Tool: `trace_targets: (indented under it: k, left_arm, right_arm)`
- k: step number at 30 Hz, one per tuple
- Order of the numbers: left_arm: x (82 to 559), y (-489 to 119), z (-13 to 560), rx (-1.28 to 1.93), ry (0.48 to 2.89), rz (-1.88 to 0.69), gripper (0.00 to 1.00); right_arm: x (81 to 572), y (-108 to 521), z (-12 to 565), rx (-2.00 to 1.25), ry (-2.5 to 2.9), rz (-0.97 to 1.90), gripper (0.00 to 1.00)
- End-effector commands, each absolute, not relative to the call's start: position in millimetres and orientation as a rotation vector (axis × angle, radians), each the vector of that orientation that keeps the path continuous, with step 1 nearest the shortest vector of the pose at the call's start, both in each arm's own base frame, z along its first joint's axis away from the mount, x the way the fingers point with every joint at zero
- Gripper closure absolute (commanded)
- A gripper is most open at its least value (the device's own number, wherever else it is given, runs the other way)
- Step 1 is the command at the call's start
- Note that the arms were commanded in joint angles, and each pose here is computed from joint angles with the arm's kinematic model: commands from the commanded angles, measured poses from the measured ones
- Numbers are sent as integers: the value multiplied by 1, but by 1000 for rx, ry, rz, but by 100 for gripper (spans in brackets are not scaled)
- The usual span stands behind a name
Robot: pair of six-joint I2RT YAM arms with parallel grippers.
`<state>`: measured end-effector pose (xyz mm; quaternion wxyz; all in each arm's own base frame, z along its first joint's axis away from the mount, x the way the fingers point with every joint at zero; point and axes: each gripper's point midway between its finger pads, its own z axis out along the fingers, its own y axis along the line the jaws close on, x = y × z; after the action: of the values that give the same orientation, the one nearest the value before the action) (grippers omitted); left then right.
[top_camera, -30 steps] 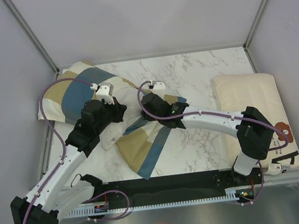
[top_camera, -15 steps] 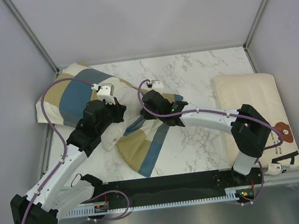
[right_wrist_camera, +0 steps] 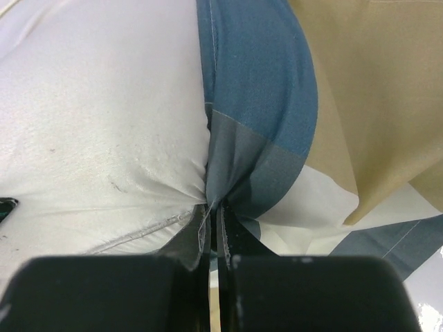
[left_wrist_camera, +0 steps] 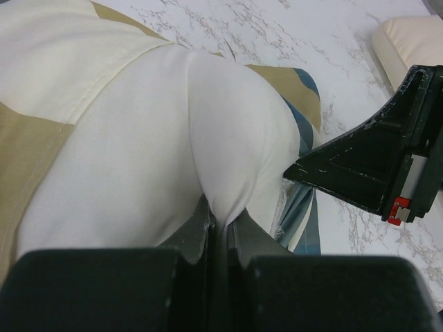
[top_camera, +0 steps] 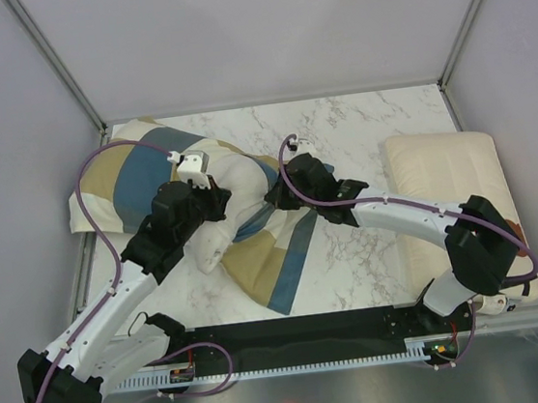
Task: Remove the pillowcase from the pillow
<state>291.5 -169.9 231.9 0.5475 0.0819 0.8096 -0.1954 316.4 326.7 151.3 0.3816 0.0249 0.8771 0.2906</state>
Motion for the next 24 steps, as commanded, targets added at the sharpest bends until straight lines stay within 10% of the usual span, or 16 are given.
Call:
trace_targets:
  k: [1, 21, 24]
  left_arm:
    - [311, -114, 312, 11, 1683, -255, 98]
    - [274, -201, 259, 385, 1846, -308, 98]
    - [262, -217, 282, 510, 1765, -309, 74]
  right_arm:
    - [315, 143, 56, 209, 2432, -171, 100]
    - [364, 220, 181, 64, 2206, 256, 100]
    - [354, 241, 207, 16, 2137, 400, 100]
